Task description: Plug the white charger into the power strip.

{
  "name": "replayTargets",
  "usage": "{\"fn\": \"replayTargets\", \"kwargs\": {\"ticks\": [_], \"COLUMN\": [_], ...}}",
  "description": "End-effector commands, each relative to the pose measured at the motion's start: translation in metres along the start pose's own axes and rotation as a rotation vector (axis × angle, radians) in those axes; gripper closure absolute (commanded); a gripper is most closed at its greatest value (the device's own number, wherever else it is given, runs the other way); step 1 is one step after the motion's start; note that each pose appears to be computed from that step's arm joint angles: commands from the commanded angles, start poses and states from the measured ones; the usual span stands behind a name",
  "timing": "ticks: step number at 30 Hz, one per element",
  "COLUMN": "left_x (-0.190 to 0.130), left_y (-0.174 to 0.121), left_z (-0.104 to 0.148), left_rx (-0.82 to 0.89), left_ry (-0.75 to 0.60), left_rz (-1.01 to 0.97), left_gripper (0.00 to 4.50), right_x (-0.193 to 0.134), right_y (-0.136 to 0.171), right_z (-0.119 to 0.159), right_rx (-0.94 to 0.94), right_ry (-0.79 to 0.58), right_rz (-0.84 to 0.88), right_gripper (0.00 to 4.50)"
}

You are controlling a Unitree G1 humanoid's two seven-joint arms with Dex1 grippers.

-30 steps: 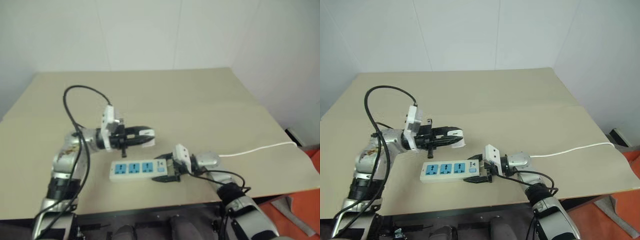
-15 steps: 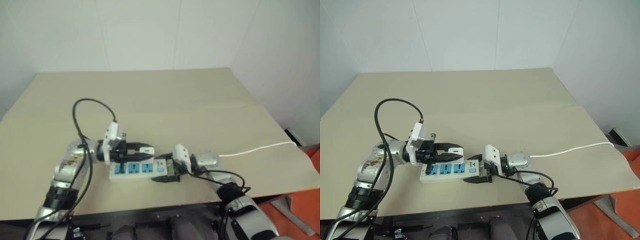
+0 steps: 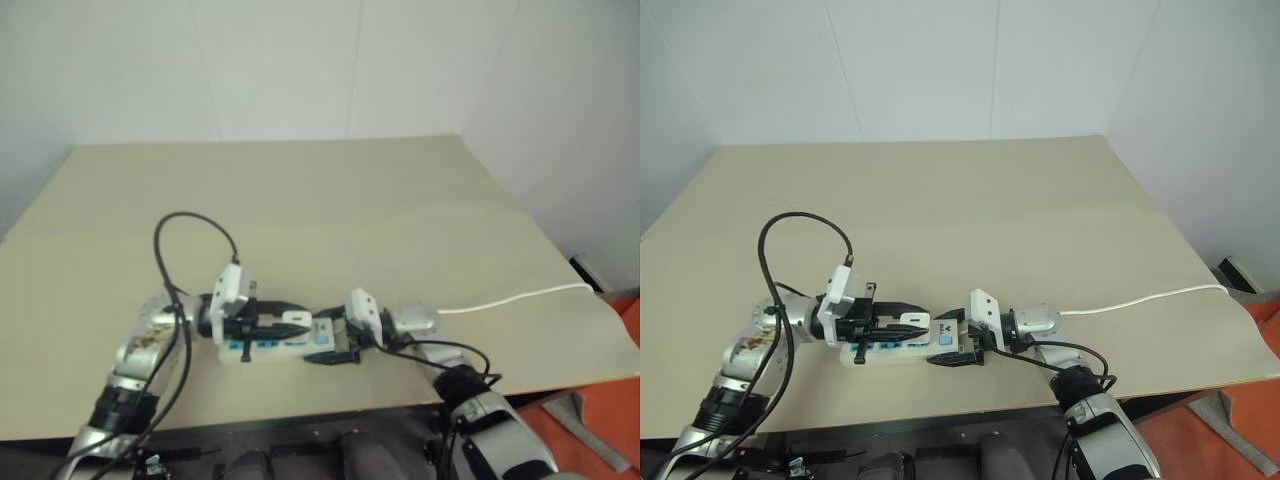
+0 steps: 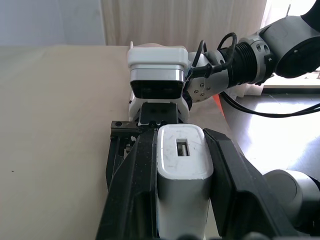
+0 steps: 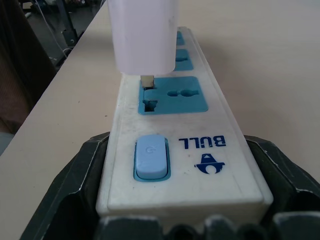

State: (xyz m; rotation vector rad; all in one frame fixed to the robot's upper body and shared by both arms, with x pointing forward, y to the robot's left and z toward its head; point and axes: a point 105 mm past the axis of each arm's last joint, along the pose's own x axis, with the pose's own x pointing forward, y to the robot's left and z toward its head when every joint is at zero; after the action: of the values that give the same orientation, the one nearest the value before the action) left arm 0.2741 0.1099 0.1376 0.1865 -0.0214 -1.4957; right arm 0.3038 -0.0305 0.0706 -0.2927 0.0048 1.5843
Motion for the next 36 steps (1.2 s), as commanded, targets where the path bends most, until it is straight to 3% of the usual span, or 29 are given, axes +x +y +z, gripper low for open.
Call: {"fn": "replayTargets", "kwargs": {"ticks": [1,23,36], "left_x": [0.0,0.002,-0.008], "left_y": [-0.001,-0.004,-0.001], "left_z": [0.0,-0.008,-0.032], "left_rx": [0.043,-0.007,-0.001], "left_ry": [0.004,0.003,0.09], "left_rz": [-0.006,-0.015,0.012], "left_gripper": [3.48,3.48,3.48], "right_x": [-0.002,-0.003,-0.004], "right_y": [0.004,0.003,0.002], "right_z": [-0.01,-0.011,-0.011], "right_rx": [0.031,0.034,0.036], "right_ry": [0.037,0.042,0.043], "right_rz": [0.008,-0.001,-0.006], "right_gripper": [1.08,1.08,1.08]}}
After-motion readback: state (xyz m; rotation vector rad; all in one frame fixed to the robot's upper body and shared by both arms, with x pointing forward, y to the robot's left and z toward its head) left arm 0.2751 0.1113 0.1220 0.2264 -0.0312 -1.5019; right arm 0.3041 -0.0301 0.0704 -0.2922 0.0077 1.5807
